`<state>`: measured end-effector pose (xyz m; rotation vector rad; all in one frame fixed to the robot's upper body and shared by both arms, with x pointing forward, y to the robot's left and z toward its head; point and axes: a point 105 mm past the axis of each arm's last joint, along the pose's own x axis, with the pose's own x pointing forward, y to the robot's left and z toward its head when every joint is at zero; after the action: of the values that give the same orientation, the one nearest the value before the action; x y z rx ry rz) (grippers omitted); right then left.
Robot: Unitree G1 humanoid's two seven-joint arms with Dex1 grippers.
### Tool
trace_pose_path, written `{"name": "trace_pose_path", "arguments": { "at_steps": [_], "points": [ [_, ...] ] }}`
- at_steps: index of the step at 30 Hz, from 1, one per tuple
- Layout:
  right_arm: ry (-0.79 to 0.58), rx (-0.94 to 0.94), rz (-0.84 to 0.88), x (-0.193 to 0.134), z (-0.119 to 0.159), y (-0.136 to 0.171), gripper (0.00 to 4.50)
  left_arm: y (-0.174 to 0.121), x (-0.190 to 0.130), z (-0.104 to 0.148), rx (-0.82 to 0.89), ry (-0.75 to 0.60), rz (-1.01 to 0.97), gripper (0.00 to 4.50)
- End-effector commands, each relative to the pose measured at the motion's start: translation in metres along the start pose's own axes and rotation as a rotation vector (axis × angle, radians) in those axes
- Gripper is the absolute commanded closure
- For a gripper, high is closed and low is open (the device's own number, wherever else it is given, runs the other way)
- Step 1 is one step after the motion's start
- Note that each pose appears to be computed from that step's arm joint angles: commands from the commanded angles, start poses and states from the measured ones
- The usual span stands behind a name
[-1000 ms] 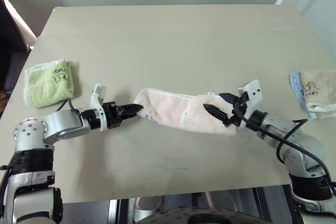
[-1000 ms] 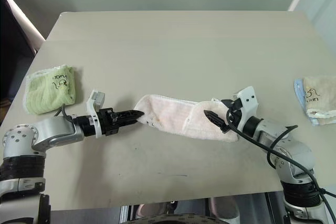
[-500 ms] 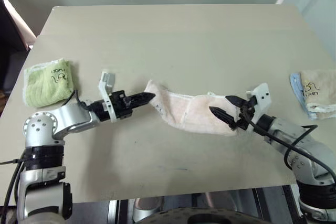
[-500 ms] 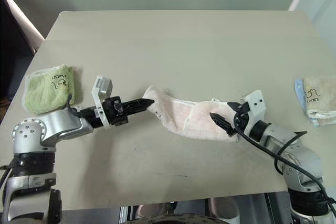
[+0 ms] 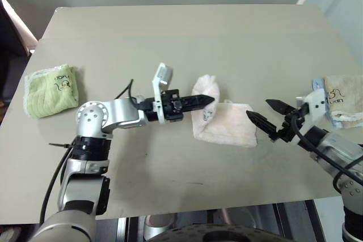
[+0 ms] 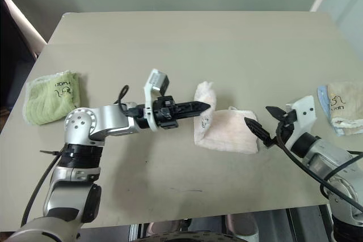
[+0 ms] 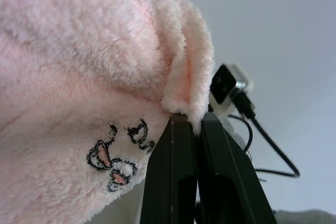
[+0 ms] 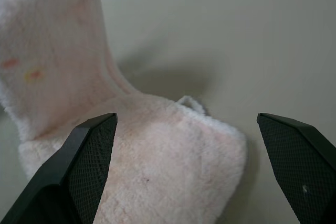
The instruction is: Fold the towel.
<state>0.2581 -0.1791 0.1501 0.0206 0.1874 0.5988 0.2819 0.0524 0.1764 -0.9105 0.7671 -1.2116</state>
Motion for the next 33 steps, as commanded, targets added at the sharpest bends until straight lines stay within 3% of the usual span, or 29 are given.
{"name": "trace_pose_path", "arguments": {
  "at_steps": [1, 10, 25, 28, 33],
  "points": [
    [-0.037, -0.051, -0.061, -0.015, 0.016, -0.007, 0.00, 0.000, 0.012, -0.012, 0.001, 0.104, -0.020, 4.43],
    [-0.008, -0.103, -0.179, -0.043, 0.023, -0.032, 0.00, 0.021, 0.038, -0.028, 0.048, 0.259, 0.005, 4.43],
    [-0.010, -0.100, -0.187, -0.040, 0.020, -0.027, 0.00, 0.036, 0.075, -0.041, 0.174, 0.335, -0.023, 4.43],
    [-0.010, -0.104, -0.189, -0.039, 0.020, -0.027, 0.00, 0.037, 0.078, -0.042, 0.196, 0.348, -0.029, 3.80],
    [-0.008, -0.115, -0.193, -0.039, 0.021, -0.028, 0.00, 0.016, 0.075, -0.038, 0.200, 0.353, -0.150, 2.05]
  ]
}}
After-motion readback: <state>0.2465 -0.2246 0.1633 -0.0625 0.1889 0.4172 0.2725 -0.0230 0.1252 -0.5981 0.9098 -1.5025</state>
